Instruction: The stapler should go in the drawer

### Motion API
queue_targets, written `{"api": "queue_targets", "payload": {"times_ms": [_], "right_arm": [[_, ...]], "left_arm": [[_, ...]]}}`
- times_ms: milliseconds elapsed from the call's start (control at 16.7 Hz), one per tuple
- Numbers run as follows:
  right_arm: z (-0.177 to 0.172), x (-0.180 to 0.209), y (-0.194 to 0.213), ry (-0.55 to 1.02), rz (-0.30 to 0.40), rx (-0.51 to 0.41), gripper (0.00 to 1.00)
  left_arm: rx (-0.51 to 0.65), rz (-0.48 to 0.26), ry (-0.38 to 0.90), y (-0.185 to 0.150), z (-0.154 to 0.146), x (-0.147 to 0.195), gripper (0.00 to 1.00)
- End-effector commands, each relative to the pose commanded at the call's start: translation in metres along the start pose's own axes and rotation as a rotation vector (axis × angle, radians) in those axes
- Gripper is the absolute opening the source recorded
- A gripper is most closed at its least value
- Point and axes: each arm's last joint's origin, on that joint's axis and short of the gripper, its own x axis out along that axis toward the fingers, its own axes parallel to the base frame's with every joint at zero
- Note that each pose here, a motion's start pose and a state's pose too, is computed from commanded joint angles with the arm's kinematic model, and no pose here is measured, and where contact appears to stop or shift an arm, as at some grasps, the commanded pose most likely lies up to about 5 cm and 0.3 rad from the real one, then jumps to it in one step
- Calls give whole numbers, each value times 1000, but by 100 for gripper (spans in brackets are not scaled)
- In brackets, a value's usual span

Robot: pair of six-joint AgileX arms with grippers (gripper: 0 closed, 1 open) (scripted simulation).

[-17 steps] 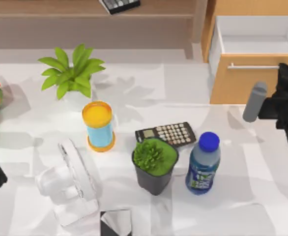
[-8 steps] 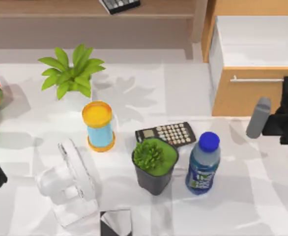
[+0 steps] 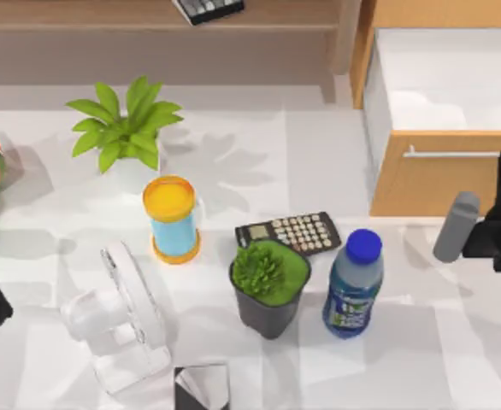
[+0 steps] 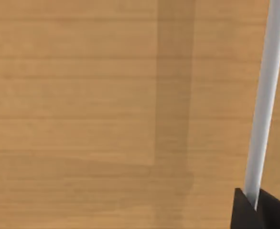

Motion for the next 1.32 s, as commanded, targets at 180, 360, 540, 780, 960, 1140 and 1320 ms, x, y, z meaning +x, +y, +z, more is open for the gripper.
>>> {"api": "queue_targets", "payload": {"times_ms": [180,360,540,780,960,1140,1320], "right_arm": [[0,0,0,0,0,0,23],[0,0,0,0,0,0,45],[0,0,0,0,0,0,68],[0,0,0,0,0,0,98],[0,0,0,0,0,0,100],[0,0,0,0,0,0,100],[0,0,0,1,-1,0,100]], "left_arm": [[0,0,0,0,0,0,100],[0,0,0,0,0,0,100],[0,0,0,0,0,0,100],[0,0,0,0,0,0,100],[0,0,0,0,0,0,100],[0,0,0,0,0,0,100],[0,0,0,0,0,0,100]]}}
